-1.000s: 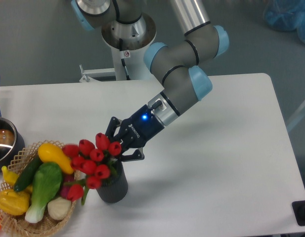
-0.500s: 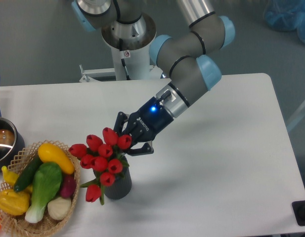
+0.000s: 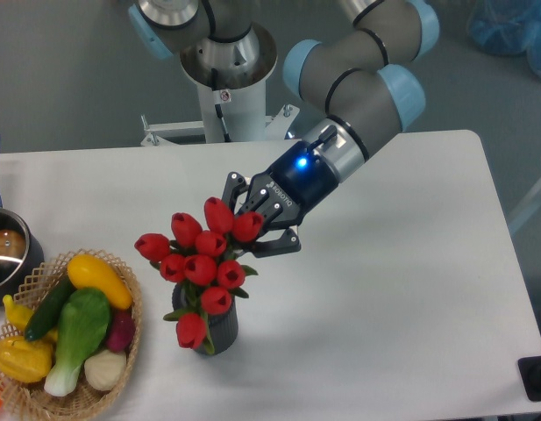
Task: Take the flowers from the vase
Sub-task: 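Lift the tulip bouquet up out of the grey vase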
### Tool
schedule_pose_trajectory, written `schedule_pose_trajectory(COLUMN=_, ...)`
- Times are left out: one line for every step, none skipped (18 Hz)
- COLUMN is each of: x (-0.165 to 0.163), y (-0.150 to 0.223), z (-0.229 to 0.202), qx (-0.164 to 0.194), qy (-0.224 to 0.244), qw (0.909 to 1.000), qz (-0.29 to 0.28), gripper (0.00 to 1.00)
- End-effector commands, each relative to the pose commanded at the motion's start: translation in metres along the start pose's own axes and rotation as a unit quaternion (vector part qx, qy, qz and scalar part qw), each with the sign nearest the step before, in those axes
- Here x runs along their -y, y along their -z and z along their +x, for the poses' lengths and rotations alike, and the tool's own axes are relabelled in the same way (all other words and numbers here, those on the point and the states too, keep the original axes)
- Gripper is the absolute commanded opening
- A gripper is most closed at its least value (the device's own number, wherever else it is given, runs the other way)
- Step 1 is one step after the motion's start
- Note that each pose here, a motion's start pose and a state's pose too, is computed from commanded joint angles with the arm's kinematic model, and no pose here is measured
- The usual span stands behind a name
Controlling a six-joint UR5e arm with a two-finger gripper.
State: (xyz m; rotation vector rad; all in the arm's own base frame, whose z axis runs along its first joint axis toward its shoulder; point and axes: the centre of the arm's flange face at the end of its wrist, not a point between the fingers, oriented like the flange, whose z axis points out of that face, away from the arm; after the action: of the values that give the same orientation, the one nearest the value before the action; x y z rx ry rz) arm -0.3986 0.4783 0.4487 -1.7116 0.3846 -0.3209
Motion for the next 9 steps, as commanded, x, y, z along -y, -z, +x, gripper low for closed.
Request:
schedule_pose_trajectory(x=0.007, y=0.003, z=-0.002, qx=0.0, qy=0.006, qw=0.9999, qz=0.011, gripper=0.0)
schedule_pose_trajectory(x=0.014, y=0.011, z=-0.005, qx=0.002, qy=0.009, qw=0.9997, qz=0.021, gripper=0.0)
schedule_pose_trajectory(x=0.02, y=0.018, z=-0.008, qx=0.006, qy=0.012, qw=0.9995, qz=0.028, gripper=0.0)
schedule_pose_trajectory(x=0.026, y=0.02, z=-0.01, qx=0.006, qy=0.014, qw=0.9994, qz=0.032, gripper=0.0)
schedule_pose_trajectory(x=0.029, y=0.02, z=-0.01, qx=0.006, qy=0.018, qw=0.9993, qz=0.033, gripper=0.0)
schedule_pose_trajectory(x=0.03, y=0.023, z=-0.012, qx=0.008, qy=0.022, qw=0.9992, qz=0.033, gripper=0.0)
schedule_pose_trajectory(x=0.032, y=0.024, z=-0.011, qx=0.009, qy=0.023, qw=0.9991, qz=0.034, gripper=0.0)
schedule_pose_trajectory(x=0.036, y=0.029, z=-0.011, qx=0.012, qy=0.022, qw=0.999, qz=0.037, gripper=0.0)
schedule_pose_trajectory(x=0.04, y=0.033, z=-0.01, qx=0.012, qy=0.021, qw=0.9987, qz=0.044, gripper=0.0)
